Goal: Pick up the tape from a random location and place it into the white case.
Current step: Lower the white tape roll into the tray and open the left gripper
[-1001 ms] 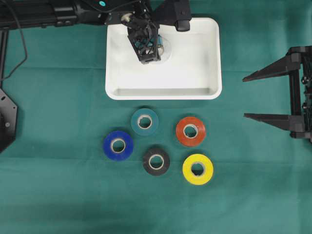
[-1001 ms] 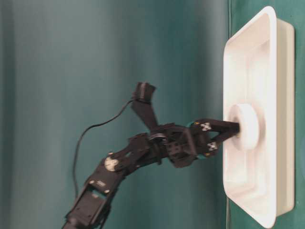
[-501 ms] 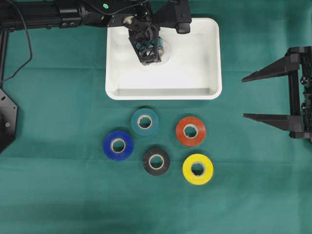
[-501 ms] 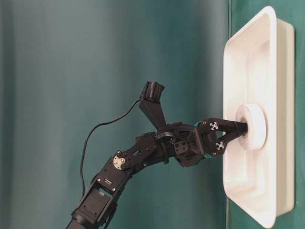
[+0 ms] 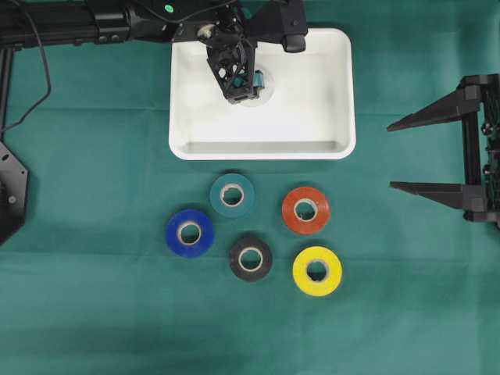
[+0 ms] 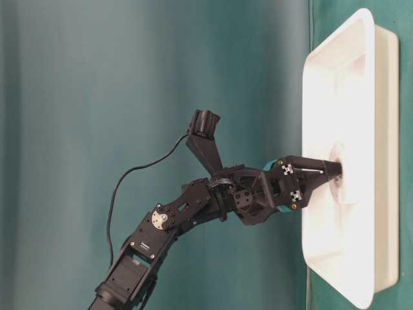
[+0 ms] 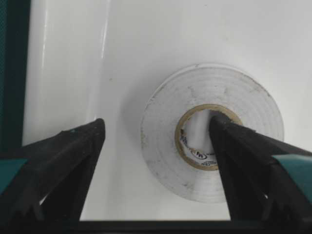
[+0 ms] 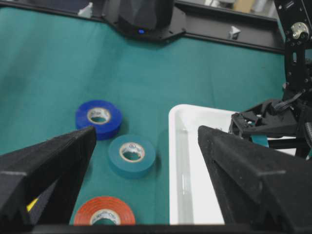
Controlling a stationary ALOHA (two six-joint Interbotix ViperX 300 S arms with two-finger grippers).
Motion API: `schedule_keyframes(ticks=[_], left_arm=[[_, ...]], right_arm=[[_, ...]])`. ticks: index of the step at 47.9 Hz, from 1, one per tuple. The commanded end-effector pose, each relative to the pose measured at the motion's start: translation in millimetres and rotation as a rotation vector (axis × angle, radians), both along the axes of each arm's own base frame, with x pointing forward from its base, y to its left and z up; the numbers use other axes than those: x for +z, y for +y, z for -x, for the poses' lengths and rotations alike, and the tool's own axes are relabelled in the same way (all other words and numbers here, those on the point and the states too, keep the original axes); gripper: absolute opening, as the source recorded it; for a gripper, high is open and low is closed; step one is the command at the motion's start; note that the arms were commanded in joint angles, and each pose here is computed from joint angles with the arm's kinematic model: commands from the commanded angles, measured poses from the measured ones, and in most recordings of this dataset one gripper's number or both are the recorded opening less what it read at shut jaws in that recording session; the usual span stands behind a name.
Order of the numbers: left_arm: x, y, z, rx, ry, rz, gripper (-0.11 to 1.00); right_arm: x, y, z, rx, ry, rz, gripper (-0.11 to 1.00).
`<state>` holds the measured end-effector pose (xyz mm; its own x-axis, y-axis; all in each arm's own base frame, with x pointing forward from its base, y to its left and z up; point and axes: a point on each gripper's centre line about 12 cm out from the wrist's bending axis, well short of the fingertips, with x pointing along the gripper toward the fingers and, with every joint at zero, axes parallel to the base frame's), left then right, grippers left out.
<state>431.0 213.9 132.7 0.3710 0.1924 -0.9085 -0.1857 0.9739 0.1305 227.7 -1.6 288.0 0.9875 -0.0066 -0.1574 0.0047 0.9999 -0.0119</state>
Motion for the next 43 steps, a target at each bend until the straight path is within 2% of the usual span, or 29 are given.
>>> schedule_keyframes(ticks=[1, 25, 43], left_arm=[[29.2, -1.5, -5.6, -0.006, -0.063, -0.028, 0.82], [137.3, -20.6, 13.3, -0.026, -0.192, -0.092, 0.82], [139.7, -29.3, 17.2, -0.040, -0.198, -0.093, 0.82]], right_arm=[[11.6, -0.4, -3.2, -0.001, -0.031, 0.002, 0.91], [15.6, -0.7, -3.3, -0.003, -0.038, 0.000, 0.91], [15.9, -1.4, -3.3, -0.006, -0.037, 0.000, 0.91]])
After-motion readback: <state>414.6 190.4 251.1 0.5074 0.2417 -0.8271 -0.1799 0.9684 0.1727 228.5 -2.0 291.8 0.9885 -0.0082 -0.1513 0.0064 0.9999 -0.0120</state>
